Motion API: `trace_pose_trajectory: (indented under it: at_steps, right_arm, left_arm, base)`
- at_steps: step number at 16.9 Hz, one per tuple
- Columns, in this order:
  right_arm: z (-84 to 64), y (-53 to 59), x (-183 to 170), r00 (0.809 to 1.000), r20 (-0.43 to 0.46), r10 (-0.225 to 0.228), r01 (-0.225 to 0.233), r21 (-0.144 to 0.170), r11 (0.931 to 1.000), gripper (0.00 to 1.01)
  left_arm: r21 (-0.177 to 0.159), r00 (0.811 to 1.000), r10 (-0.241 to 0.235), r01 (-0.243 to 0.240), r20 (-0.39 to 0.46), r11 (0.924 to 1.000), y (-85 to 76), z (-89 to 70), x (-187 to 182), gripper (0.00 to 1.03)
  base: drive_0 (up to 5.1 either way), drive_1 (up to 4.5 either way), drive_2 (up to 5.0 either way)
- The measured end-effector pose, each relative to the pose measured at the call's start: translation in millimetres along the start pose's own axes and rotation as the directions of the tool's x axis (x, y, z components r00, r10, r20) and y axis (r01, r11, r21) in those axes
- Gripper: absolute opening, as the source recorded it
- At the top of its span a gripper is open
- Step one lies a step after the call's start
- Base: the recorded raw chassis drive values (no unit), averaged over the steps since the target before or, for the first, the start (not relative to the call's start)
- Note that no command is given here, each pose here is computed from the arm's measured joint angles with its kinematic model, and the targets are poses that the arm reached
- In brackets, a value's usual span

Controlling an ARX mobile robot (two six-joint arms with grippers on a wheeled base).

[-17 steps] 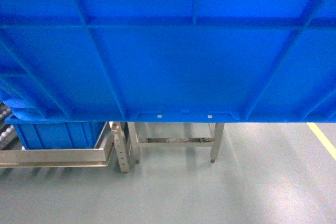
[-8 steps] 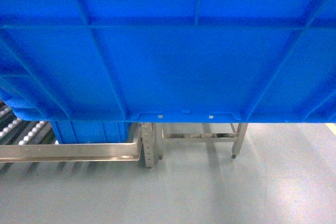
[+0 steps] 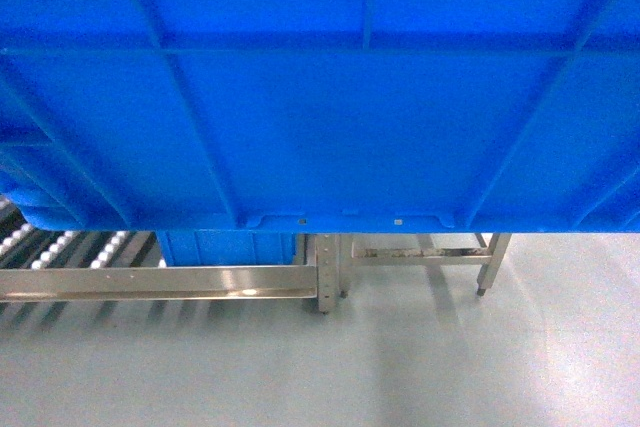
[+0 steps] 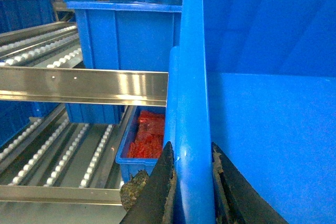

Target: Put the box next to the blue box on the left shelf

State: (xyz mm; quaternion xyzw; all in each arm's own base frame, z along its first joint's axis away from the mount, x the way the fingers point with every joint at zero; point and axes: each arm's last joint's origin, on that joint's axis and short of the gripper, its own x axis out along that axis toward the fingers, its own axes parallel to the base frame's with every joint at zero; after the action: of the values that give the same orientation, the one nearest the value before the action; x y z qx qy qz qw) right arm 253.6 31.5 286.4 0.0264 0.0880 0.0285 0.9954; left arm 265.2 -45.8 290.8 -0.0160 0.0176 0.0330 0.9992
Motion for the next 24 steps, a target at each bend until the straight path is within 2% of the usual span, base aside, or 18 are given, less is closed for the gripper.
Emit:
trace_pose_trajectory:
  at_steps: [24]
  right_arm:
    - [0.2, -0.2, -0.4, 1.0, 0.001, -0.003, 0.003, 0.0, 1.0, 0.08]
  left_arm:
    - [-0.002, 1.0, -0.004, 0.004, 0.002, 1.0, -0.3, 0.5, -0.4, 0.11]
  base:
    - [-4.9, 2.29, 2.6]
